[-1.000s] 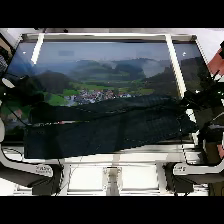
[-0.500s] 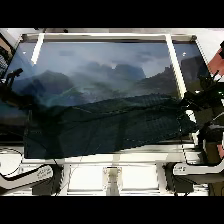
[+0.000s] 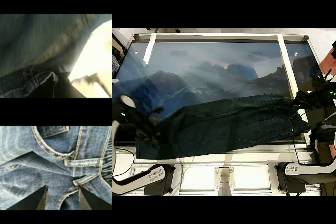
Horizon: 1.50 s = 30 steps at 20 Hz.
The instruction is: Fold the clothes and pants, and hang the long-sleeved shirts on hangers.
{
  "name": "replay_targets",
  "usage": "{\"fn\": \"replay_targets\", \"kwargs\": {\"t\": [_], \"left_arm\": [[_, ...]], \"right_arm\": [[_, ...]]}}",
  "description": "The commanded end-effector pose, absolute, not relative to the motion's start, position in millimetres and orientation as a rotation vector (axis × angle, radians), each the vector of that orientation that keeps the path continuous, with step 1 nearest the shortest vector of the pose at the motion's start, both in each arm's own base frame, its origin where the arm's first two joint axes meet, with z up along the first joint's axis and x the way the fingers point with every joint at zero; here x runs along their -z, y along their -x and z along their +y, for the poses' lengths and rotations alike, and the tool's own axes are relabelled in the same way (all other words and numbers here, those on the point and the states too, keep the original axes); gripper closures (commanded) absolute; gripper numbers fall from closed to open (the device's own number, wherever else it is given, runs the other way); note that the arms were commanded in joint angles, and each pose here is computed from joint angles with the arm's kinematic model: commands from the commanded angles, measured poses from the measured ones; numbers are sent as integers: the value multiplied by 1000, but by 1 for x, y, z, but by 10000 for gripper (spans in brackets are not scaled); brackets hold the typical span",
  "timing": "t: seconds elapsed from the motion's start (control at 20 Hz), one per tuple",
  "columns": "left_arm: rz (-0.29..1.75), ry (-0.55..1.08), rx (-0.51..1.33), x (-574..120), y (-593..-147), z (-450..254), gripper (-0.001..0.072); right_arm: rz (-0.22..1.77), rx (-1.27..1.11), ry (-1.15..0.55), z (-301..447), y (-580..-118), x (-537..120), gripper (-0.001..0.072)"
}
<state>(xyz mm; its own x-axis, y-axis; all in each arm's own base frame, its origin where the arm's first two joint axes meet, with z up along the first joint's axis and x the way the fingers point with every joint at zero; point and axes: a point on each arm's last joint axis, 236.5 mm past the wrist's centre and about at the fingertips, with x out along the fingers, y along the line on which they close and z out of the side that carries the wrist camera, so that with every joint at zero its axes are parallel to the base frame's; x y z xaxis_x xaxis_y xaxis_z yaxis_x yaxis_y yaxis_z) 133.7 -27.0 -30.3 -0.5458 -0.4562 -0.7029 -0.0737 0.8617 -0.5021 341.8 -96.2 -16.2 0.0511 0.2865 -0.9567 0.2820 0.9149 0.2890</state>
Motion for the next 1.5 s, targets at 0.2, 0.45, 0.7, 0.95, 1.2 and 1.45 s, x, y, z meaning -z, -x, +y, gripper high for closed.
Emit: {"fn": "replay_targets", "kwargs": {"t": [0.2, 0.45, 0.7, 0.95, 1.2, 1.45], "left_arm": [[2194, 295, 654, 52, -94, -50, 677], [1859, 355, 545, 13, -169, -26, 291], [1618, 370, 134, -17, -202, 64, 290], [1709, 458, -43, 4, -181, 88, 290], [1795, 411, -128, 52, -150, 96, 229], [1768, 405, -171, 76, -149, 99, 229]], "right_arm": [[1532, -3, -458, -96, -343, 16, 267], [1536, -6, -456, -96, -342, 16, 266], [1527, -14, -443, -97, -344, 16, 266], [1515, -17, -432, -98, -347, 17, 266], [1516, -18, -434, -98, -347, 17, 266], [1514, -20, -436, -97, -347, 16, 266]]}}
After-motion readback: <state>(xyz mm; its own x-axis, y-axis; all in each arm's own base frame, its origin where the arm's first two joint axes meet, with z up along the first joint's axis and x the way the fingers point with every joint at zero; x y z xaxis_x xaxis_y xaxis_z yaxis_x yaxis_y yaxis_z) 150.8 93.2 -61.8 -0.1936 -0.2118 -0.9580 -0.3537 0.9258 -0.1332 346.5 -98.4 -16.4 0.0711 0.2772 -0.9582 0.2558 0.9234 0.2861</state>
